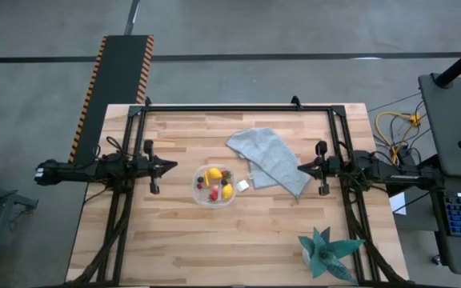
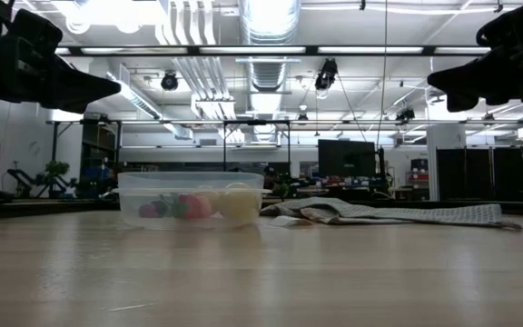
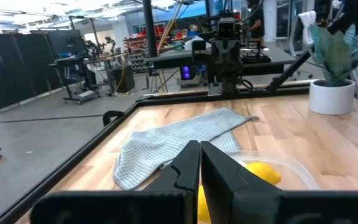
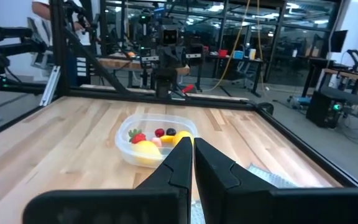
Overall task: Pick and placing Produce into tupperware
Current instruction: Return to Home Position
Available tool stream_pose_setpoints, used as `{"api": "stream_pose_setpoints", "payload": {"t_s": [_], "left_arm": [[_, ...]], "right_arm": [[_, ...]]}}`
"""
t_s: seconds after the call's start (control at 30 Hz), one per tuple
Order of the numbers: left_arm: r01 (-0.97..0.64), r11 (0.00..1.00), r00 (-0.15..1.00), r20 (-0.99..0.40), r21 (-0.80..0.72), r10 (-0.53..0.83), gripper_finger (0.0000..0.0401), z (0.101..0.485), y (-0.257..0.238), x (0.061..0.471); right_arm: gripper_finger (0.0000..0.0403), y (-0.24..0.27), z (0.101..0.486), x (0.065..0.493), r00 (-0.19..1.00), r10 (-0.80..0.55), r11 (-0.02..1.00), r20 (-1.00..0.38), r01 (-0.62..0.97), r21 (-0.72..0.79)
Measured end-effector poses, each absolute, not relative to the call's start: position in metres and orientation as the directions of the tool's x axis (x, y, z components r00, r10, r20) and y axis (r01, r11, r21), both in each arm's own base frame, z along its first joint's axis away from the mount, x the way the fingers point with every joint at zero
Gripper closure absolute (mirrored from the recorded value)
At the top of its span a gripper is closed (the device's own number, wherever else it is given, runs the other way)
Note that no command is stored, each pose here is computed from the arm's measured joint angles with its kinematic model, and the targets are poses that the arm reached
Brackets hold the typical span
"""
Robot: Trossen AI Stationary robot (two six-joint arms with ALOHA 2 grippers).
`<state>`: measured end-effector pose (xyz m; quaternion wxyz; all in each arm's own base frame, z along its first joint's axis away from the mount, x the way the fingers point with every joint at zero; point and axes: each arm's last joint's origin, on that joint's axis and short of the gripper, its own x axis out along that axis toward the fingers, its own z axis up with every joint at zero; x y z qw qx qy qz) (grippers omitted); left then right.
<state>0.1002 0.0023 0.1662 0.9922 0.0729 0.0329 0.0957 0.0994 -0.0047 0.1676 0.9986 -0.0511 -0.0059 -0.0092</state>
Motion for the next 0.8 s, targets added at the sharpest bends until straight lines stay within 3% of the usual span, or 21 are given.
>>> {"api": "stream_pose_setpoints", "payload": {"t_s": [0.23,0.8], "left_arm": [[-0.07,0.987,0.996,-0.043,0.143,0.077,0.0401,0.166,-0.0011,0.1006],[-0.027,0.993,0.999,-0.034,0.112,0.031,0.0401,0.1666,-0.0024,0.1004]], "right_arm": [[0.0394,-0.0041,0.1676,0.0994,1.0,0.001,0.993,0.013,0.0,-0.114],[0.0394,-0.0044,0.1676,0.0994,1.0,-0.008,0.988,0.013,0.01,-0.156]]}}
